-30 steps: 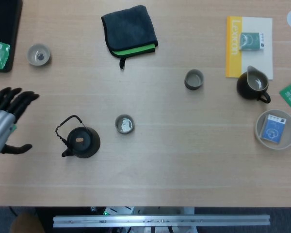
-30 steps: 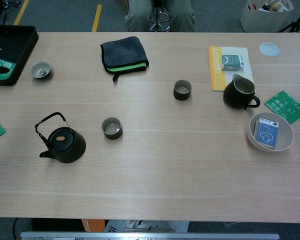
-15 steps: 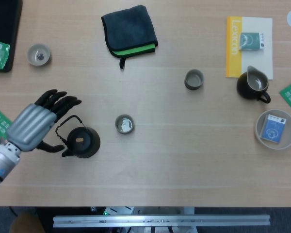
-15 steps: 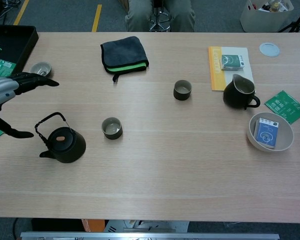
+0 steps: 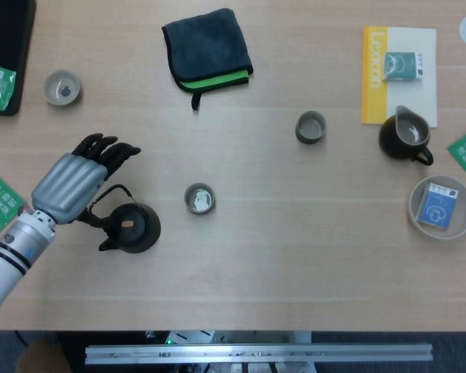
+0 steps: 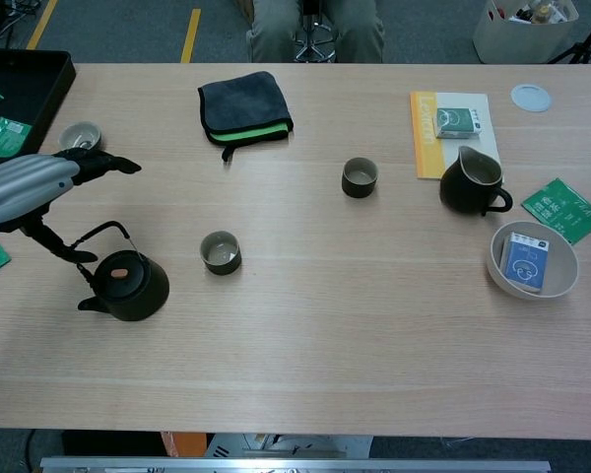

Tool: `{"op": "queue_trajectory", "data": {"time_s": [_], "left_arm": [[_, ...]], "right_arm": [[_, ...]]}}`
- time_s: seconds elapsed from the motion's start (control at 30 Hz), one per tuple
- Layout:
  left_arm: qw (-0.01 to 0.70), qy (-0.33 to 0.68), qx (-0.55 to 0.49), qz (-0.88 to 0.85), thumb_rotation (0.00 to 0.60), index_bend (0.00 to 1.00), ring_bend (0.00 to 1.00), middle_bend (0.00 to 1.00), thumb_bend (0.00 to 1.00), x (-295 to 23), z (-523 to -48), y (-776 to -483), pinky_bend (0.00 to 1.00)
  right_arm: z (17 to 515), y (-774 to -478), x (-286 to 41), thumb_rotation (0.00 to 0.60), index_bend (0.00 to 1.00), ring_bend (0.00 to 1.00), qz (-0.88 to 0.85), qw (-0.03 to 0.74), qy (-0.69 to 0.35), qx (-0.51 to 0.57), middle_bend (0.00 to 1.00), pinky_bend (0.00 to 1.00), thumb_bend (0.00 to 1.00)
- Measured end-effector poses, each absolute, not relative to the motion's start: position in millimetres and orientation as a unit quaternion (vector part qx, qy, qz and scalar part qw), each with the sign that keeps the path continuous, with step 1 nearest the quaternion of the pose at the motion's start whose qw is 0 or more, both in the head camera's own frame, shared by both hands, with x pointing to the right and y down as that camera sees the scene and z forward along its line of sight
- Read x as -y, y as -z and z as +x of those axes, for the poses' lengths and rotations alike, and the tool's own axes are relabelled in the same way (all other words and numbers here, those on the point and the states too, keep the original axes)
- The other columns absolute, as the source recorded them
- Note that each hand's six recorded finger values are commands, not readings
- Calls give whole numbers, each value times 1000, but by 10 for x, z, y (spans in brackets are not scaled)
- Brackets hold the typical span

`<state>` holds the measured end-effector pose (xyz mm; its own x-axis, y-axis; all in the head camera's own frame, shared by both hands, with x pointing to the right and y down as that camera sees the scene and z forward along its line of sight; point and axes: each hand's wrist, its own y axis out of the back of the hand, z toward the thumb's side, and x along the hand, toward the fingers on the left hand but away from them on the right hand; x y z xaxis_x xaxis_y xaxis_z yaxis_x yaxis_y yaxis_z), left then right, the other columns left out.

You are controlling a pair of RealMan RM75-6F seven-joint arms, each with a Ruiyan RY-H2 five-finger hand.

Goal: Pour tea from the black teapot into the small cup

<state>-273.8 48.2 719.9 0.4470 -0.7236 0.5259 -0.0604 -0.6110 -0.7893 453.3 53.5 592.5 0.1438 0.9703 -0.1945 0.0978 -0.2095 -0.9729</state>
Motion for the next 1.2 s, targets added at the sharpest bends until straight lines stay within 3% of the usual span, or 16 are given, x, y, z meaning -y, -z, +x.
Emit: {"op": "queue_trajectory", "data": {"time_s": [0.7, 1.2], "left_arm": [[335, 486, -275, -759, 600, 87, 85, 159, 103, -348, -2750, -7553, 45], [330, 495, -307, -743, 600, 88, 91, 176, 141, -131, -2789, -7625, 45]], "right_arm": [[4613, -5907, -568, 600, 241, 0, -603, 446, -489, 445, 189, 0, 50], [4645, -5918, -574, 600, 241, 0, -601, 444, -492, 447, 189, 0, 50]]}}
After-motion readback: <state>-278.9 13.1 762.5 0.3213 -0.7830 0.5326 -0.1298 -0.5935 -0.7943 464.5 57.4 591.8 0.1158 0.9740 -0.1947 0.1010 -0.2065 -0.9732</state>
